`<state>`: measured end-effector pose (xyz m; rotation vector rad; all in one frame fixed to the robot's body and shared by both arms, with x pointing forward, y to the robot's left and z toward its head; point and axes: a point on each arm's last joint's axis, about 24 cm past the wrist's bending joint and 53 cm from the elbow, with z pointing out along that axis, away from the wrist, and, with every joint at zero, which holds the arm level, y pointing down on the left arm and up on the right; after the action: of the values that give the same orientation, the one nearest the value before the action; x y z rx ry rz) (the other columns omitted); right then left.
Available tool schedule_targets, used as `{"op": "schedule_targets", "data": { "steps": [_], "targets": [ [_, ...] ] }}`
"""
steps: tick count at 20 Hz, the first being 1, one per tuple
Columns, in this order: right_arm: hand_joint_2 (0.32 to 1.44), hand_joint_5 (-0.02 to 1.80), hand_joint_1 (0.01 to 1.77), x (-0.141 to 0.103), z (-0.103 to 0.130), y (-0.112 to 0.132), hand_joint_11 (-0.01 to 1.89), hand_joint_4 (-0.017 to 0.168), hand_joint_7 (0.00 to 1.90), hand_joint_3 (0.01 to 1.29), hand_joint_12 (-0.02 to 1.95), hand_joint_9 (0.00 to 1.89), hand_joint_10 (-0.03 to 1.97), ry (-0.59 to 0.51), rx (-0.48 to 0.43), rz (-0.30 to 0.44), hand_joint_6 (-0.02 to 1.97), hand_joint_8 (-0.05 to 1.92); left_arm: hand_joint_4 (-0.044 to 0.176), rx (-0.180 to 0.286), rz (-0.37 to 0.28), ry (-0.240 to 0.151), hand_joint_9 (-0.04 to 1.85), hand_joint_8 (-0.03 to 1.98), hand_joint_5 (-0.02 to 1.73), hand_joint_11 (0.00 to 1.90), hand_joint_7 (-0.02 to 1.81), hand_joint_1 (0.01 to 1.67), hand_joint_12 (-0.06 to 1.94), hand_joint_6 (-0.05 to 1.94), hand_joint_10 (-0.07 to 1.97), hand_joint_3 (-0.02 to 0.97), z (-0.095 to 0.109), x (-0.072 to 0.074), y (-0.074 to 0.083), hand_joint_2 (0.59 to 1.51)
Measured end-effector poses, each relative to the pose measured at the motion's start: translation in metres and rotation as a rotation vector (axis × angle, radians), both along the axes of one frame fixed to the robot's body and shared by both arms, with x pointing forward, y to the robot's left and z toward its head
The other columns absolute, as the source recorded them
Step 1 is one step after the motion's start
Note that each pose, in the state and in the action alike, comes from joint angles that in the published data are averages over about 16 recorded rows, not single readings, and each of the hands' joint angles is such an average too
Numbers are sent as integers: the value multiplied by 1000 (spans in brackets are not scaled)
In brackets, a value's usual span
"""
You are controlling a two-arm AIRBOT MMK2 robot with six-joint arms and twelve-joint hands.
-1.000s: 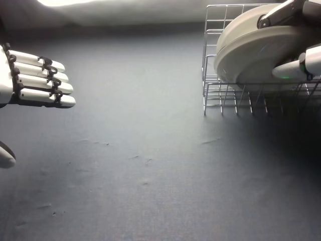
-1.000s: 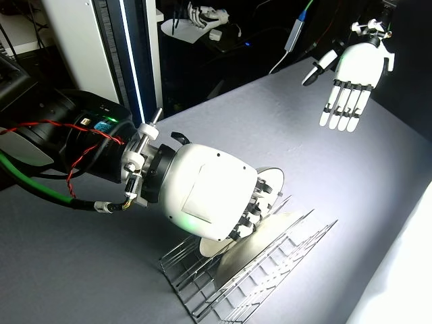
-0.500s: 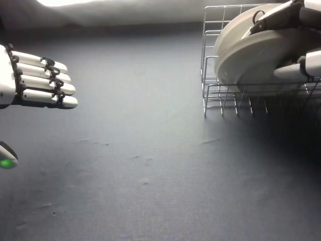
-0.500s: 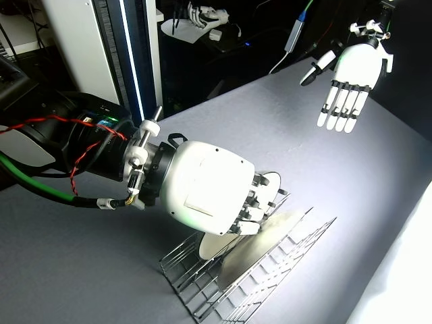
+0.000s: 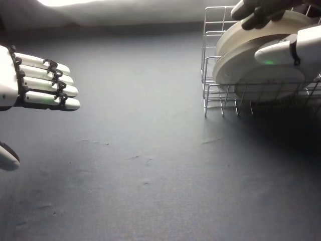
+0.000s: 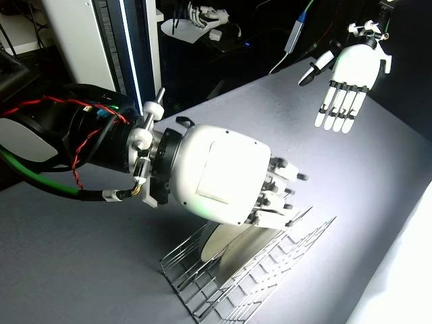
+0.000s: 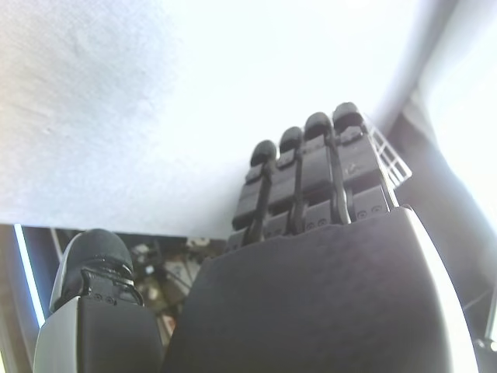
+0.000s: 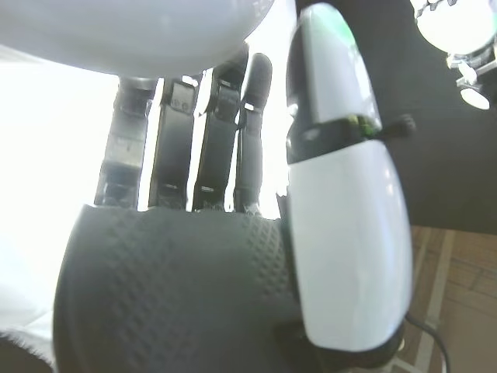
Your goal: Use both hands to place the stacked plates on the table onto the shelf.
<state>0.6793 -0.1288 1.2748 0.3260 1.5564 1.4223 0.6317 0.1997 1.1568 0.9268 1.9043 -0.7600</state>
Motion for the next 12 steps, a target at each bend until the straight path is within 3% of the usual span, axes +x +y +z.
{"op": "schedule_targets", "data": {
  "steps": [6,12],
  "targets": [
    [971,369,903,-22,15,24,92,-5,505,13,1247,309,469,-177,-120,99,231,26,0,-30,-29,32,20,-2,21,14,15,14,0,9,7,5,2,-10,-12,1050],
    [964,199,635,-61,17,57,16,-2,238,13,878,127,249,-407,-287,259,104,21,-1,-62,-77,68,75,38,60,57,78,14,59,40,53,5,6,-25,-28,1066]
  ]
}}
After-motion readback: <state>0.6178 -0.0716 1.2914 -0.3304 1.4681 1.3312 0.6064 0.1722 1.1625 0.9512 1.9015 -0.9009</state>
